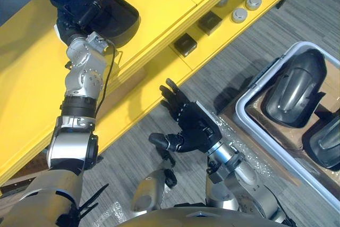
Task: Walk over and take three plastic housings, then place them on the shelf
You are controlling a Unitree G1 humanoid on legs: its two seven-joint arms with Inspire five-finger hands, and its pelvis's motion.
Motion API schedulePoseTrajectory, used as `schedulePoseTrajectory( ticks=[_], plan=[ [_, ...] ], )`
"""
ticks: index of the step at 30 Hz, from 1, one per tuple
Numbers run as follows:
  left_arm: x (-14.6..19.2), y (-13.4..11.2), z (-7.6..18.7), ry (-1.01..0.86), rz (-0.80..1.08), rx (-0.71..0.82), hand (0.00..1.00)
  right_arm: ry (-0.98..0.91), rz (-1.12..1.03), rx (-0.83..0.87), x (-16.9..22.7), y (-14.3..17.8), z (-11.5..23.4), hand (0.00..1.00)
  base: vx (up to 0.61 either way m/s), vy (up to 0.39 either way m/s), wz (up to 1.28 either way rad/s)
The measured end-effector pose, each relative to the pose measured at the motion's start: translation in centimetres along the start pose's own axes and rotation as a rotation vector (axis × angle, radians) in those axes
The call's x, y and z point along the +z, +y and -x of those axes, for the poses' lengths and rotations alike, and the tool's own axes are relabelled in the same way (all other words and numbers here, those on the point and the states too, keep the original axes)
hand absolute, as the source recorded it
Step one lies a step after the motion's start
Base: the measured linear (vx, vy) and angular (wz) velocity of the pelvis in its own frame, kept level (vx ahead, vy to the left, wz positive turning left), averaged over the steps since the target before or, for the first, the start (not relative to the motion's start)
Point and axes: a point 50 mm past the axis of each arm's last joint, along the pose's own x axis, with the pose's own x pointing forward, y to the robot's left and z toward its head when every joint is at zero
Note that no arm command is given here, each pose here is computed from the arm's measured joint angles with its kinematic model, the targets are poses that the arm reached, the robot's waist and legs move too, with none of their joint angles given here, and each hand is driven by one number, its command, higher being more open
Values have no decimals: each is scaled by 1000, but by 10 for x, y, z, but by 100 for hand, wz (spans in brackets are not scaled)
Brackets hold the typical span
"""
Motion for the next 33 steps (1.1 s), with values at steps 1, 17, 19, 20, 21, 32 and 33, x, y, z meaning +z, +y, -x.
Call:
schedulePoseTrajectory(
  ticks=[1, 17, 19, 20, 21, 32, 33],
  plan=[
    [0, 0, 0, 6, -10, 3, 100, 4, 4, 1, 0, -1, 1, 100, 37, -41, -4],
    [-11, 47, -22, 128, -398, 110, 100, 20, 5, 133, 3, -4, 5, 100, 30, -34, -10],
    [-17, 60, -25, 184, -503, 141, 100, 52, 18, 165, 2, -5, 7, 100, 10, -32, -4],
    [-19, 63, -25, 200, -520, 149, 100, 60, 19, 170, 2, -5, 8, 100, 27, -32, -11],
    [-21, 67, -26, 218, -568, 155, 100, 70, 20, 176, 1, -6, 8, 100, 23, -28, -10],
    [-31, 121, -24, 397, -799, 196, 100, 110, 11, 144, -3, -9, 16, 100, 37, -29, 4],
    [-36, 128, -21, 430, -783, 204, 100, 111, 10, 130, -4, -10, 17, 100, 27, -15, 3]
  ],
)
